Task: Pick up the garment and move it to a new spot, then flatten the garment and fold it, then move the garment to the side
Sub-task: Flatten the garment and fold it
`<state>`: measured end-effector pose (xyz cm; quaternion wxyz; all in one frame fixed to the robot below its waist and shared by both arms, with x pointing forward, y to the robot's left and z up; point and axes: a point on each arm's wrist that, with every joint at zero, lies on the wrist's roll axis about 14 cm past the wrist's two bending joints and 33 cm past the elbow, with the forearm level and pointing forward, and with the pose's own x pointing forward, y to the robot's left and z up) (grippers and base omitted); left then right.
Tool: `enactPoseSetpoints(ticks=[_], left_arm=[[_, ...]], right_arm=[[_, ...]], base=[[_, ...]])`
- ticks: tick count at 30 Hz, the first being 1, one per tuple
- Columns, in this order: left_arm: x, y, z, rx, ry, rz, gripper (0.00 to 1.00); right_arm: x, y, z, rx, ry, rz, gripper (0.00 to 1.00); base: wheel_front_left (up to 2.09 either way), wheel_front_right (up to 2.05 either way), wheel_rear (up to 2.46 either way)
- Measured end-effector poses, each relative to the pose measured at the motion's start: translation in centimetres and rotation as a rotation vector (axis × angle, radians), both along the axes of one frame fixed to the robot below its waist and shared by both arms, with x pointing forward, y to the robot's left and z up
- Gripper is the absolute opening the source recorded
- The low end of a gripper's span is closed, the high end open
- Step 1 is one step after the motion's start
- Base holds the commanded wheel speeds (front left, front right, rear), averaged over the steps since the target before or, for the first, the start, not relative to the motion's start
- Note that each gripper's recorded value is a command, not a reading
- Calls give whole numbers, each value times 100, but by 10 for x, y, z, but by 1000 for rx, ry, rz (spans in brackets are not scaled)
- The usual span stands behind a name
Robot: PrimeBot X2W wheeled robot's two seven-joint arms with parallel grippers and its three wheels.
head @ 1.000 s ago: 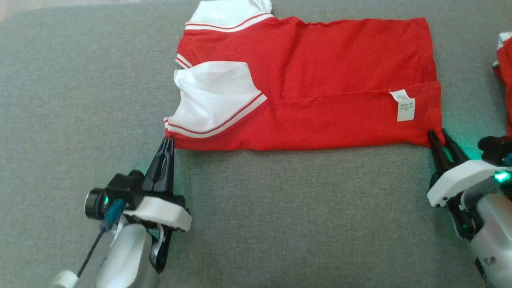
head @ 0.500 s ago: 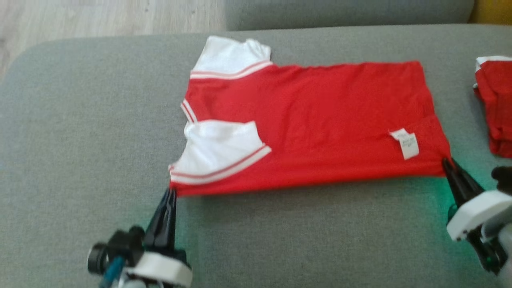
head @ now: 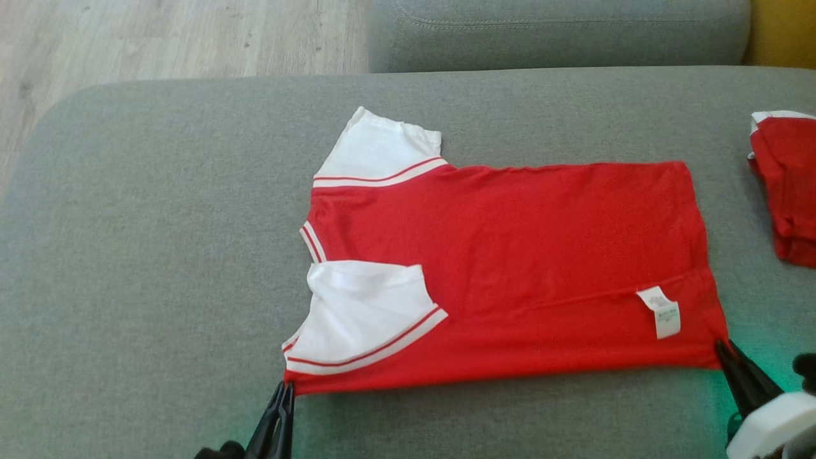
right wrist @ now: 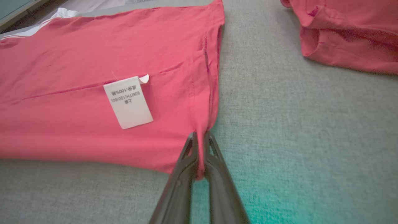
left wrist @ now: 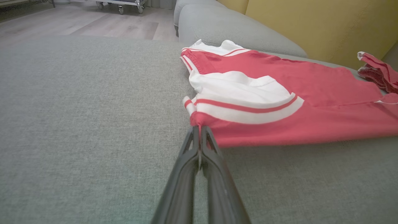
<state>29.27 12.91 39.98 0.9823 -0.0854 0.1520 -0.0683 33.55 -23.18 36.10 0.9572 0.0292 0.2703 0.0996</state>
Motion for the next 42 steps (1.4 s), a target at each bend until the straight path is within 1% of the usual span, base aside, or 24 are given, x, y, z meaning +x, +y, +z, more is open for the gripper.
enactPoseSetpoints(ticks=[6,7,8,10,11,13,17,22,25,28,31,34,37,42], left_arm=[[-2,0,1,1,7,-3,0],[-3,0,1,-5,11,-1,0],[-3,0,-1,-10,24,-1,0],[-6,-3,-7,-12,54,-8,0],[-9,-4,-12,-11,74,-13,11],[-12,-6,-19,-7,104,-21,100],[2,-6,-13,6,79,-22,100],[47,-2,19,54,-42,-62,100],[89,1,49,124,-129,-130,100],[141,-2,90,179,-225,-185,100],[190,-9,117,233,-249,-244,100],[228,-19,118,256,-190,-304,100],[253,-30,98,288,-83,-378,100],[287,-32,60,348,75,-439,100]], right_arm=[[-10,0,-3,7,2,-23,0],[-12,2,-4,7,11,-16,16],[-12,4,-5,11,19,-14,100],[-12,6,-5,17,26,-13,100],[-12,7,-5,19,29,-11,100],[-13,8,-5,20,33,-9,100],[-7,8,4,20,0,-7,100],[1,5,11,26,-27,-26,100],[5,11,11,27,-31,-13,100],[11,14,10,23,-25,1,100],[25,17,14,20,-40,17,100],[45,14,20,16,-69,11,100],[60,9,24,10,-89,0,100],[66,-2,19,-6,-80,-25,100]], base=[[0,0,0],[0,0,0],[0,0,0],[0,0,0],[0,0,0],[0,0,0],[0,0,0],[0,0,0],[0,0,0],[0,0,0],[0,0,0],[0,0,0],[0,0,0],[0,0,0]])
